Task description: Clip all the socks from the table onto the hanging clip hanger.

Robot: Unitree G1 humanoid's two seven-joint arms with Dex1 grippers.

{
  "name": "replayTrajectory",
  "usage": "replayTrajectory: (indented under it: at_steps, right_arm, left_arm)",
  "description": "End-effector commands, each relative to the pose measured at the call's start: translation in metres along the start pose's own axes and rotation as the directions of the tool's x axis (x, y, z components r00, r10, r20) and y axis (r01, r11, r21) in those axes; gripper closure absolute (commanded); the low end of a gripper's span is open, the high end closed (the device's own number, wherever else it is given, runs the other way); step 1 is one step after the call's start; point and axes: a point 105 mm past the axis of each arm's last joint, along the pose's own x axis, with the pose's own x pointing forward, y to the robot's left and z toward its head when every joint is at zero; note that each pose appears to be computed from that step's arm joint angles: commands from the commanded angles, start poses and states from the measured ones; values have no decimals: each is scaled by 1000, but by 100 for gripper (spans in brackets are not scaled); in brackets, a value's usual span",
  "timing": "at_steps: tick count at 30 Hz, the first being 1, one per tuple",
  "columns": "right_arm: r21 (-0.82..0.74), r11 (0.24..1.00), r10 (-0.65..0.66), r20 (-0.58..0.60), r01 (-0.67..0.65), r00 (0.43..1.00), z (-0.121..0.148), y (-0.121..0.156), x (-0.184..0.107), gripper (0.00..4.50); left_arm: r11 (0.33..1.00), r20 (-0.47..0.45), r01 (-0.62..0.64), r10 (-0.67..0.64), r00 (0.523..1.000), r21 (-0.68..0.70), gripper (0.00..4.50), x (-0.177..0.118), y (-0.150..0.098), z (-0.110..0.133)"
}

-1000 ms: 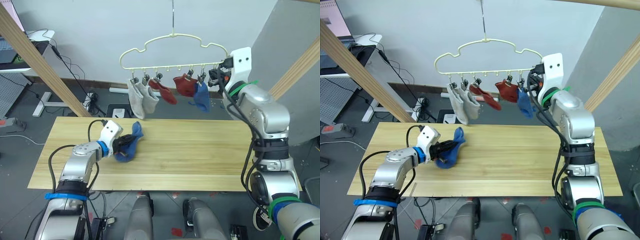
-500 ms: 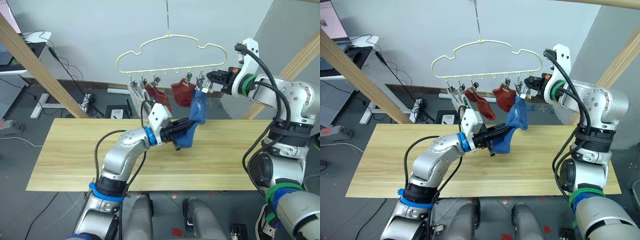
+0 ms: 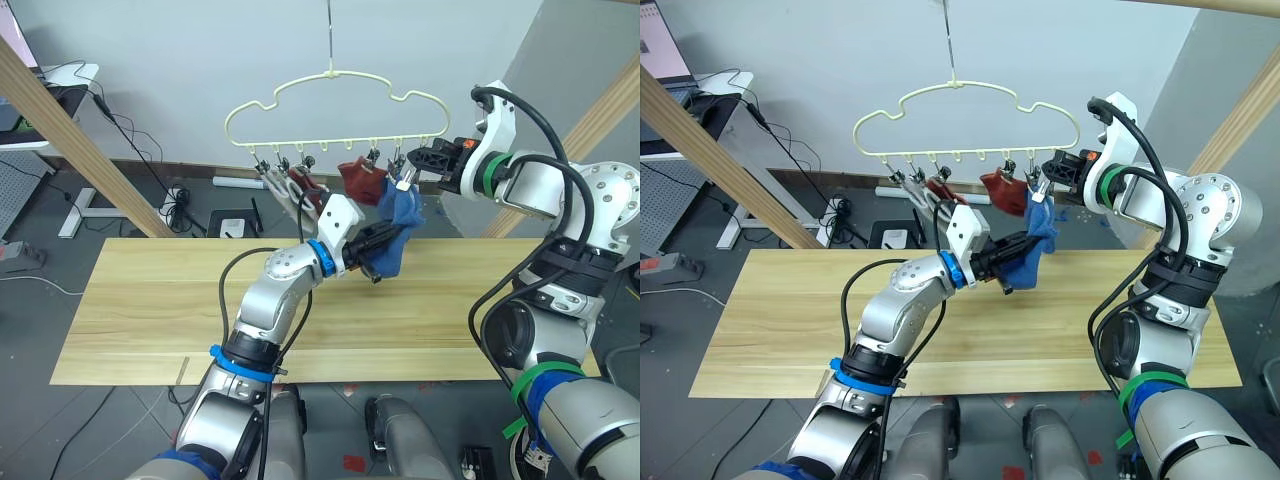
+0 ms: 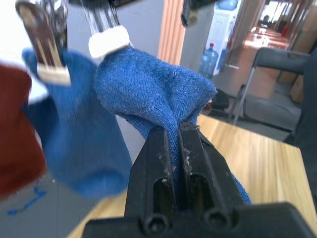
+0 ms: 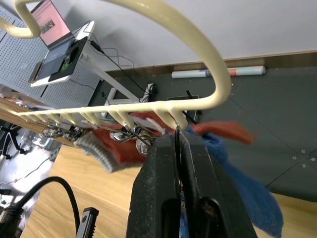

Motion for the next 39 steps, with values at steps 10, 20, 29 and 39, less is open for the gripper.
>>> replayTrajectory:
  at_steps: [10,20,29,39]
  right_arm:
    - [-23,999,45,42,-44,998,8,14,-6,450]
    - [-64,998,29,73,-25,997,12,7,-11,112]
    - [-312,949,-7,155,56,988,4,-17,-40,0]
    - [-523,845,-105,41,111,994,-78,-62,-56,0]
  left_arm:
    - [998,91,-26,20,996,58,447,9,6,26]
    - [997,88,27,-33,996,73,367,12,-5,26]
    - [993,-35,24,-20,999,118,84,6,2,3]
    - [977,-223,-185,204,953,103,3,-95,45,-37]
